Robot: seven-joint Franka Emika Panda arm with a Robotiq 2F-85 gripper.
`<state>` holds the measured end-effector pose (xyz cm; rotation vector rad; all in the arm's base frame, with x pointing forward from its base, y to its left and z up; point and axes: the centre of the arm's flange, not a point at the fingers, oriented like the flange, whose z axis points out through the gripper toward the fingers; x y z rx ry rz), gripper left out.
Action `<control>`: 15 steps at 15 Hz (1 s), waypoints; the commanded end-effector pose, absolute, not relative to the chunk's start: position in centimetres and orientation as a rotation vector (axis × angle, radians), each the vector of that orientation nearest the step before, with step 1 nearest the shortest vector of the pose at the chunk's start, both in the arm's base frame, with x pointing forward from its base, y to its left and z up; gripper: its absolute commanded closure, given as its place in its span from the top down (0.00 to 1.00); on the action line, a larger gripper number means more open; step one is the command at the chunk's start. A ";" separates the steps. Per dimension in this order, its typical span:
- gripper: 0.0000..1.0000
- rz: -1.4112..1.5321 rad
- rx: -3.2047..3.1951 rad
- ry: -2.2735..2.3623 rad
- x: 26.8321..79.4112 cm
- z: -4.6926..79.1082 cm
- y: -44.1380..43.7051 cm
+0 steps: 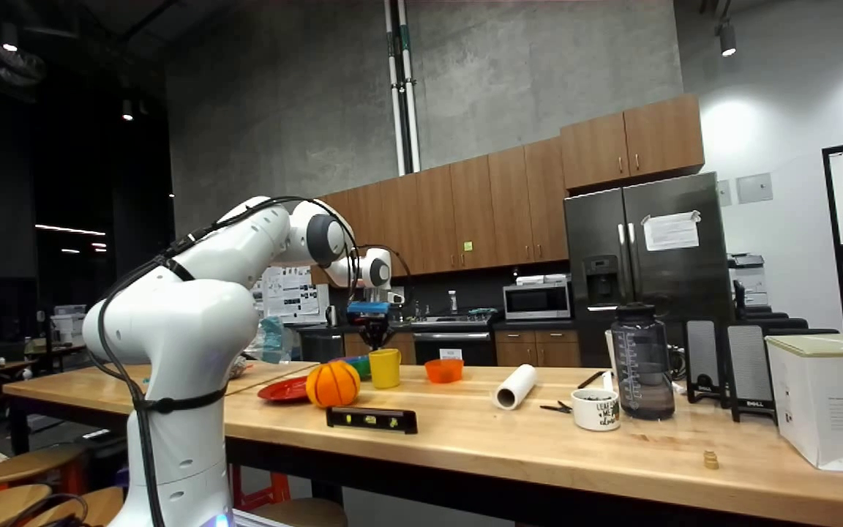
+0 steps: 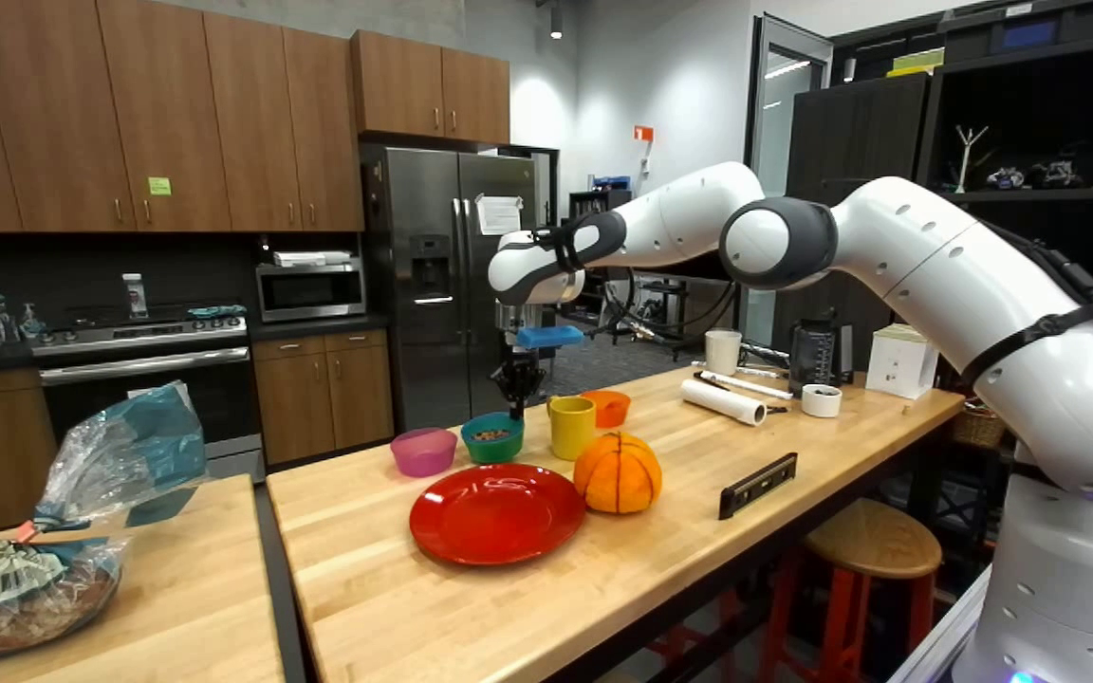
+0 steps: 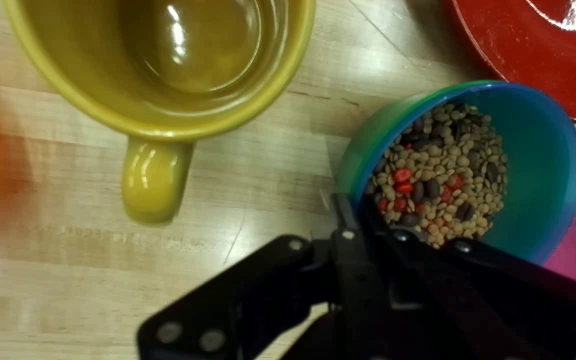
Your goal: Pour the contents of the blue bowl into the pink bowl
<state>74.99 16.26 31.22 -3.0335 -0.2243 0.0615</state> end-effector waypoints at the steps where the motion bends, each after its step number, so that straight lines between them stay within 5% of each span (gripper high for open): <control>1: 0.01 0.061 -3.046 -0.162 75.3 31.7 16.1; 2: 0.11 0.068 -3.047 -0.152 75.3 31.4 16.1; 3: 0.31 0.073 -3.051 -0.144 75.4 31.1 16.0; 6: 0.49 0.087 -3.058 -0.130 75.4 30.4 16.0; 7: 0.12 0.096 -3.058 -0.128 75.4 30.2 16.0; 9: 0.08 0.106 -3.057 -0.130 75.4 29.8 15.9; 10: 0.31 0.111 -3.056 -0.131 75.4 29.7 15.9; 11: 0.07 0.113 -3.059 -0.128 75.3 29.5 15.9; 15: 0.00 0.103 -3.062 -0.128 75.2 29.7 15.9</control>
